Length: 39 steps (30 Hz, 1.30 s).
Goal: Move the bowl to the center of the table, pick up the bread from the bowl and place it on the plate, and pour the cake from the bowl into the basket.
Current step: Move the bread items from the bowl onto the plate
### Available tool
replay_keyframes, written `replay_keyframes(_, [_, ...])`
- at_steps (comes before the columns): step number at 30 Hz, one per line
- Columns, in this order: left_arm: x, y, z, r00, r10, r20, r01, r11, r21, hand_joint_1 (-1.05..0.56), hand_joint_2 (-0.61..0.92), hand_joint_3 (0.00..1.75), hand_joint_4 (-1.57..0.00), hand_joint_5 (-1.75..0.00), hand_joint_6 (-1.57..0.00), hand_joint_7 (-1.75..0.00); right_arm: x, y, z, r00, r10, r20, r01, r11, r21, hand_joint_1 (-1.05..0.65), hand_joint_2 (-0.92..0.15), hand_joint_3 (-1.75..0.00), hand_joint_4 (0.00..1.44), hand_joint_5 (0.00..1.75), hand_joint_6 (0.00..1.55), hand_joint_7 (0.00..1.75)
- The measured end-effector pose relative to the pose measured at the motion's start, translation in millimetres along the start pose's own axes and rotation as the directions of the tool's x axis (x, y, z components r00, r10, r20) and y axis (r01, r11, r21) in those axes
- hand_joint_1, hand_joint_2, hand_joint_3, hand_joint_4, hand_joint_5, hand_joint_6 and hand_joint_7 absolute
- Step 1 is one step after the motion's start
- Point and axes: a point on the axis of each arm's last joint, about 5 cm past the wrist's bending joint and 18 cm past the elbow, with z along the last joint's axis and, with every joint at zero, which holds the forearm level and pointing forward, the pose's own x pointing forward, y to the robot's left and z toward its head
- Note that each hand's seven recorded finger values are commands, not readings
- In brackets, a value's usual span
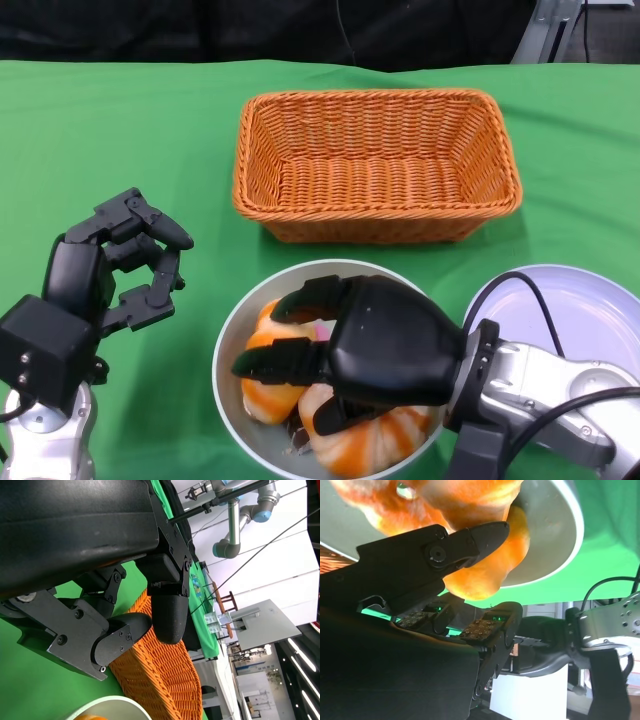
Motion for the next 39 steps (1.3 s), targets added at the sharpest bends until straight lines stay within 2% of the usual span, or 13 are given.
replay_keyframes(11, [3, -0.2, 4.8, 0.999, 0.028, 0.023, -0.029, 0.999, 0.033, -0.06, 0.55, 1.13, -0.8, -1.61, -0.75, -1.41, 9.8, 1.7, -4.1, 0.998, 0.064, -0.019, -0.065, 0.997, -0.039, -0.58, -0.92, -0.02, 0.64, 0.21, 0.69, 0.01])
replay_keyframes(20, [4, 1.3, 4.8, 0.999, 0.051, 0.0, -0.051, 0.998, 0.045, -0.04, 0.55, 1.15, -0.78, -1.59, -0.75, -1.4, 10.5, 6.5, -3.3, 0.999, 0.051, -0.019, -0.052, 0.997, -0.059, -0.58, -0.91, 0.0, 0.67, 0.22, 0.7, 0.01])
replay_keyframes(24, [4, 3.1, 5.1, 0.998, 0.055, 0.001, -0.055, 0.997, 0.051, -0.05, 0.57, 1.12, -0.78, -1.59, -0.75, -1.39, 10.5, 6.7, -3.6, 0.998, 0.06, -0.027, -0.061, 0.997, -0.054, -0.58, -0.92, -0.01, 0.65, 0.23, 0.69, 0.0])
replay_keyframes(30, [3, 9.7, 4.4, 0.998, 0.057, -0.006, -0.057, 0.996, 0.068, -0.05, 0.58, 1.1, -0.78, -1.6, -0.75, -1.4, 11.2, 6.0, -3.9, 0.997, 0.07, -0.038, -0.072, 0.996, -0.047, -0.57, -0.92, -0.02, 0.65, 0.27, 0.71, 0.01])
replay_keyframes(33, [3, 11.6, 4.7, 0.998, 0.057, -0.003, -0.057, 0.996, 0.075, -0.05, 0.58, 1.1, -0.78, -1.59, -0.76, -1.39, 12.3, 5.2, -4.3, 0.995, 0.087, -0.045, -0.089, 0.995, -0.045, -0.58, -0.91, 0.0, 0.57, 0.51, 0.74, 0.01])
replay_keyframes(34, [3, 11.7, 4.8, 0.998, 0.057, -0.001, -0.057, 0.996, 0.075, -0.04, 0.57, 1.1, -0.78, -1.59, -0.76, -1.39, 13.0, 4.7, -4.5, 0.994, 0.096, -0.05, -0.098, 0.994, -0.042, -0.56, -0.92, -0.03, 0.55, 0.69, 0.76, 0.01])
replay_keyframes(35, [3, 11.8, 4.8, 0.998, 0.057, -0.001, -0.056, 0.996, 0.076, -0.04, 0.57, 1.1, -0.78, -1.59, -0.76, -1.39, 14.0, 4.0, -4.7, 0.992, 0.109, -0.056, -0.111, 0.993, -0.04, -0.55, -0.92, -0.03, 0.53, 0.77, 0.77, 0.01])
replay_keyframes(39, [3, 12.1, 4.9, 0.998, 0.056, -0.001, -0.055, 0.995, 0.077, -0.04, 0.56, 1.11, -0.78, -1.59, -0.77, -1.39, 16.9, 1.9, -5.7, 0.987, 0.144, -0.07, -0.147, 0.988, -0.042, -0.55, -0.92, -0.04, 0.52, 0.86, 0.76, 0.01])
